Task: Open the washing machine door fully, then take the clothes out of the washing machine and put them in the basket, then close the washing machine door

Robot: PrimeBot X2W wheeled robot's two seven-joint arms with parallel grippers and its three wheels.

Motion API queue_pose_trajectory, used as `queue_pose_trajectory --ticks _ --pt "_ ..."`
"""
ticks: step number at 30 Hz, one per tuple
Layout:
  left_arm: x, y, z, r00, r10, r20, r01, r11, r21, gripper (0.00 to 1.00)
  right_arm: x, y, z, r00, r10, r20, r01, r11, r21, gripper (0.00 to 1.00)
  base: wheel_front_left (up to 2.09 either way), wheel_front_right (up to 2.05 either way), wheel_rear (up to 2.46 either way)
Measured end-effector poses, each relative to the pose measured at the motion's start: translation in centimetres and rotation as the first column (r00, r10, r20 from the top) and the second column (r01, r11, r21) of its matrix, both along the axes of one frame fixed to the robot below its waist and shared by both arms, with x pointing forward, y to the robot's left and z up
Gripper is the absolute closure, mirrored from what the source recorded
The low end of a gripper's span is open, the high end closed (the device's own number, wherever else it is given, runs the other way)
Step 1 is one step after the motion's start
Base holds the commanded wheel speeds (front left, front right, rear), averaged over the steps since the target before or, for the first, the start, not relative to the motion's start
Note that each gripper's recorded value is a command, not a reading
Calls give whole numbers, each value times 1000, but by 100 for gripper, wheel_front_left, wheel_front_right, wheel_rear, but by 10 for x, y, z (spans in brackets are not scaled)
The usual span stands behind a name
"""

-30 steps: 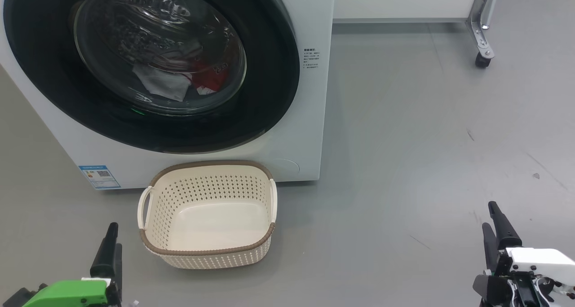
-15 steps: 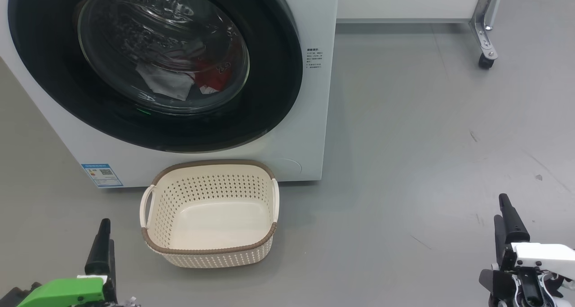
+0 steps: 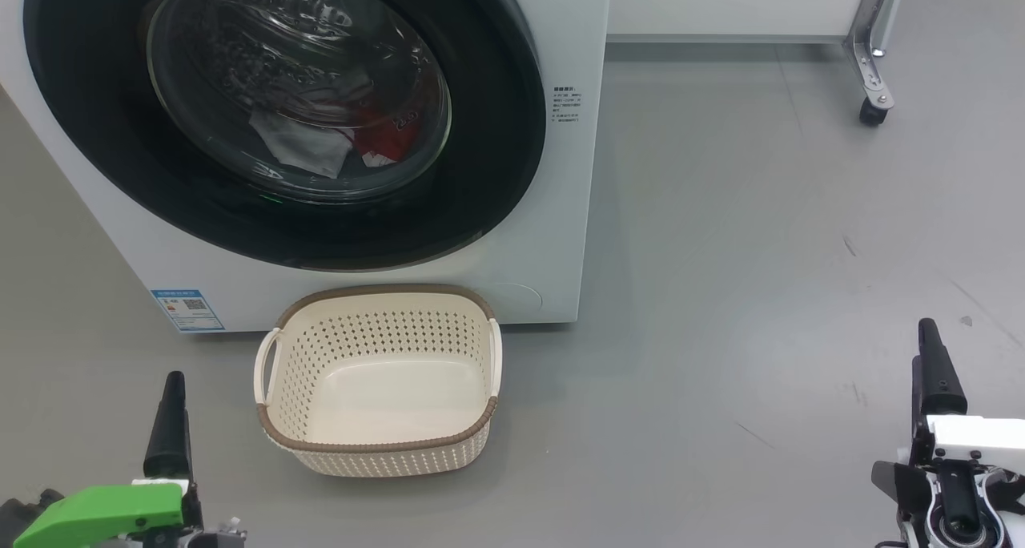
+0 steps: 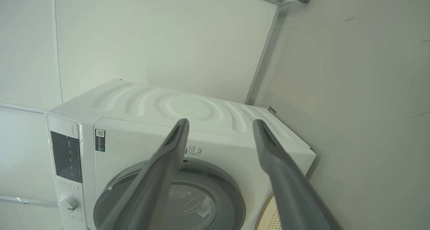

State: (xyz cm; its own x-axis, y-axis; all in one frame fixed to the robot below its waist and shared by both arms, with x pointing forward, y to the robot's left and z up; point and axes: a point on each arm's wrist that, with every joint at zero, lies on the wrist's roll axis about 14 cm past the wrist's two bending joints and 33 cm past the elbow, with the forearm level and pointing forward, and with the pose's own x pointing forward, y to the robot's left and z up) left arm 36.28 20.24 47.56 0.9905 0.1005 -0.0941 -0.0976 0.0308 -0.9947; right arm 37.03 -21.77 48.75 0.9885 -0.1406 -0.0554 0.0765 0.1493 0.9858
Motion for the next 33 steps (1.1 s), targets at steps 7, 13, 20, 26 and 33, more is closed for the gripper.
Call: queue_pose_trajectory --ticks 7,13,20,26,33 --pt "4 8 17 998 30 50 -33 998 58 0 6 5 21 998 8 61 -4 998 -55 0 0 0 0" --pt "6 18 33 994 55 96 -69 987 147 0 9 1 38 994 -8 108 21 992 -122 0 0 0 0" --pt "5 18 41 992 53 116 -81 965 250 0 11 4 49 992 -3 129 31 976 -217 0 0 0 0" --pt "6 11 51 990 17 139 -67 926 371 0 12 7 57 990 3 140 41 949 -312 0 0 0 0" --pt "7 2 59 987 -26 156 -54 872 486 0 13 13 66 988 17 150 47 911 -411 0 0 0 0"
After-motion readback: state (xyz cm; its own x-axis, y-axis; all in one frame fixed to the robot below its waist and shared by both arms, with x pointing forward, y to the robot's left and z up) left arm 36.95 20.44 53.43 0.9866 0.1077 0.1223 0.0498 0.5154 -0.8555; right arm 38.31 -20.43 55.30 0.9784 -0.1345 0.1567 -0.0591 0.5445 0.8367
